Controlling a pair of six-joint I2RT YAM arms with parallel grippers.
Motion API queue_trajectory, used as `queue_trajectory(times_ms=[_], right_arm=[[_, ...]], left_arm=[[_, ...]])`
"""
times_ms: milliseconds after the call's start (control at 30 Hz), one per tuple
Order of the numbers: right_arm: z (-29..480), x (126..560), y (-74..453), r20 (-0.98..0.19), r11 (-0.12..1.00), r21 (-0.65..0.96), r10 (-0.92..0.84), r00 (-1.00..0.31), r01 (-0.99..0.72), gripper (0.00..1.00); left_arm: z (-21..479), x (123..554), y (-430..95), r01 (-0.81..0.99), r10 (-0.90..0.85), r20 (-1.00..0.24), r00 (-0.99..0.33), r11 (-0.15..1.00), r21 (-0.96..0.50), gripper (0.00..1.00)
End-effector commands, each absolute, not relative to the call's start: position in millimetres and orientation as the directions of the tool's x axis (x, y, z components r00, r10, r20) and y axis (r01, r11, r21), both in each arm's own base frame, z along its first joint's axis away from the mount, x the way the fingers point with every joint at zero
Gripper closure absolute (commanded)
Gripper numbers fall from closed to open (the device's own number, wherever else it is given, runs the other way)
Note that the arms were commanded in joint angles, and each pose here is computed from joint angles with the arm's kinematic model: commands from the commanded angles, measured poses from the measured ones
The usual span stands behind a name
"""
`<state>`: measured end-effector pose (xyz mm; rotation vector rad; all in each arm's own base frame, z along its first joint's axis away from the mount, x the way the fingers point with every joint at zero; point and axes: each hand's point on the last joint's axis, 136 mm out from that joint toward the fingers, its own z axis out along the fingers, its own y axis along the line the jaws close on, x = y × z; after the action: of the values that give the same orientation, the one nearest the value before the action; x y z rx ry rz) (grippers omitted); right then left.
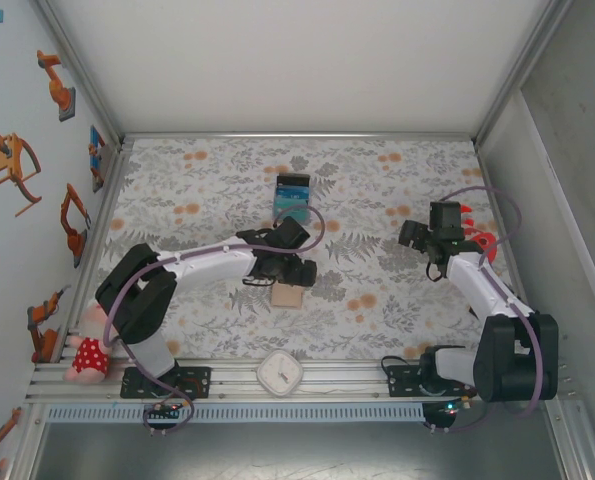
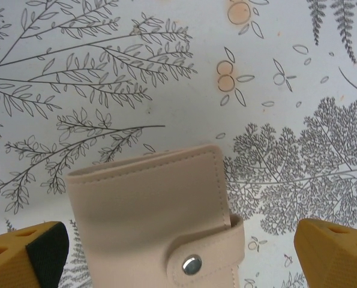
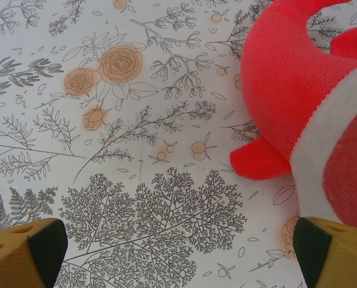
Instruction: Take the credit cards out of the card holder
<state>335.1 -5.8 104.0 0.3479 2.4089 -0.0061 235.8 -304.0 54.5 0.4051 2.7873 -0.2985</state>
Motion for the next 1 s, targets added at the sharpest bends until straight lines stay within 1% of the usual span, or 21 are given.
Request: queue_trajectory(times_ms=[0, 267, 467, 833, 967], right_arm=[[115, 340, -3, -0.653, 0.964, 0.101, 0.251, -0.715, 0.246, 0.03], [112, 343, 0, -0.65, 0.962, 0.118, 0.262, -0.713, 0.245, 0.03], [107, 343, 0, -0.641, 0.962, 0.113, 0.262, -0.722, 0.248, 0.03], [110, 344, -1, -0.647, 0.963, 0.111, 0.258, -0.717, 0.245, 0.02], [109, 343, 0, -0.647, 0.963, 0.117, 0.259, -0.717, 0.243, 0.02]], left_arm=[[54, 221, -293, 0.347, 0.316, -0.278, -0.907, 0.935, -0.07, 0.03], [35, 199, -296, 0.359, 0.339, -0.201, -0.919, 0.93, -0.074, 0.03], [27, 200, -294, 0.353, 0.337, -0.195, -0.921, 0.934, -0.056, 0.03], [23, 207, -272, 0.337, 0.342, -0.202, -0.918, 0.94, 0.063, 0.03], [18, 205, -278, 0.352, 0.355, -0.185, -0.916, 0.935, 0.05, 0.03]])
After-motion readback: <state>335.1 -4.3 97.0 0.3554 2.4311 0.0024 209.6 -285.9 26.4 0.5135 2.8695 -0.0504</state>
